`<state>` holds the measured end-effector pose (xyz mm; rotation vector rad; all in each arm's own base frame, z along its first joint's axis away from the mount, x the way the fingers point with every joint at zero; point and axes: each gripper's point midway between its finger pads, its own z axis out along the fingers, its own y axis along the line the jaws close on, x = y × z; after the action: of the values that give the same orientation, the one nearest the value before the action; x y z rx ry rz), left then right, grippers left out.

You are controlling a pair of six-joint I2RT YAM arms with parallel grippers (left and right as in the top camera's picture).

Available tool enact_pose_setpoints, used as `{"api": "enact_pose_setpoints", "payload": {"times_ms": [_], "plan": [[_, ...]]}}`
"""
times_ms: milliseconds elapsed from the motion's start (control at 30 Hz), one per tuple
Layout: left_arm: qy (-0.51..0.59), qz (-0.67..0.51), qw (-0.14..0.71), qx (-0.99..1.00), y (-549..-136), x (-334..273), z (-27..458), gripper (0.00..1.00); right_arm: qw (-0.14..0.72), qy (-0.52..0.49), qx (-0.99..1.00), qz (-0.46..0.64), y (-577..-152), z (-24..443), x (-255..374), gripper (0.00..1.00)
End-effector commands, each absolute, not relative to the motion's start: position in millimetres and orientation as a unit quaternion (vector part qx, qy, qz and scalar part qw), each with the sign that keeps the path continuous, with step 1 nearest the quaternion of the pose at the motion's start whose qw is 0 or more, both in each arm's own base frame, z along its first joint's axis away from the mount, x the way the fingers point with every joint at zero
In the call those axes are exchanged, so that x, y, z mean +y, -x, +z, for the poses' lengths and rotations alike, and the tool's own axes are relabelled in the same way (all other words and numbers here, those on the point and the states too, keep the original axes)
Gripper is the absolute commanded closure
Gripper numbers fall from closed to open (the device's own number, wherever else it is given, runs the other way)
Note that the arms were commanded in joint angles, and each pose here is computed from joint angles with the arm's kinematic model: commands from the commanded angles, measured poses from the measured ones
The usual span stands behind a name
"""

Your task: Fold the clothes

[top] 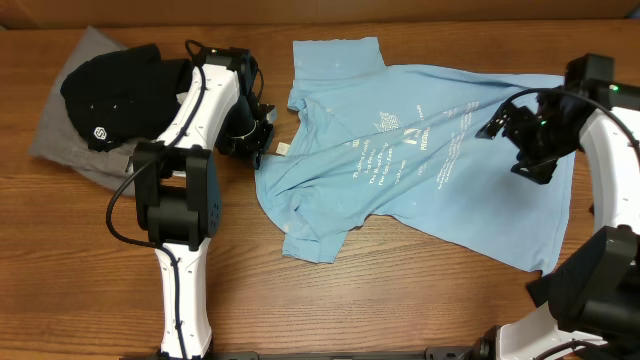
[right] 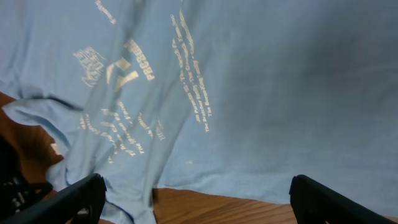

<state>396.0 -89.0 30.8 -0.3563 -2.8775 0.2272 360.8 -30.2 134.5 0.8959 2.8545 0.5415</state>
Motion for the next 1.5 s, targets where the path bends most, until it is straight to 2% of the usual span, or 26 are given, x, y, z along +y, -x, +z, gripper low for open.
{"api": "enact_pose_setpoints", "payload": {"times_ms": [0, 233, 400, 667, 833, 933, 1167, 1367, 1433, 1467], "plan": [[0.124, 0.074, 0.122, -0.982, -394, -79, 32, 0.96, 0.050, -0.288, 0.943, 0.161, -351, 129, -30, 0.04], [0.052, 0.053, 0.181, -0.981, -371, -35, 47, 0.96, 0.026, -0.296, 0.942, 0.159, -338, 97, -27, 0.05], [0.028, 0.110, 0.163, -0.980, -375, -28, 56, 0.96, 0.013, -0.298, 0.942, 0.151, -329, 84, -27, 0.05], [-0.019, 0.114, 0.182, -0.976, -361, -5, 72, 0.96, -0.012, -0.324, 0.939, 0.116, -311, 68, -34, 0.02], [-0.041, 0.109, 0.130, -0.985, -363, 16, 107, 0.96, -0.036, -0.353, 0.931, 0.087, -293, 49, -39, 0.04], [-0.067, 0.061, 0.108, -0.990, -361, 42, 121, 0.96, -0.047, -0.400, 0.915, 0.034, -278, 41, -57, 0.05], [-0.085, 0.054, 0.095, -0.990, -358, 57, 130, 0.96, -0.078, -0.470, 0.879, 0.013, -246, 24, -82, 0.11], [-0.081, 0.053, 0.091, -0.991, -361, 55, 130, 0.96, -0.115, -0.481, 0.869, 0.032, -216, 0, -71, 0.25], [-0.081, 0.053, 0.091, -0.991, -361, 56, 130, 0.96, -0.120, -0.481, 0.868, 0.029, -210, -6, -69, 0.36], [-0.081, 0.053, 0.091, -0.991, -360, 55, 130, 0.96, -0.121, -0.482, 0.868, 0.023, -206, -9, -70, 0.48]]}}
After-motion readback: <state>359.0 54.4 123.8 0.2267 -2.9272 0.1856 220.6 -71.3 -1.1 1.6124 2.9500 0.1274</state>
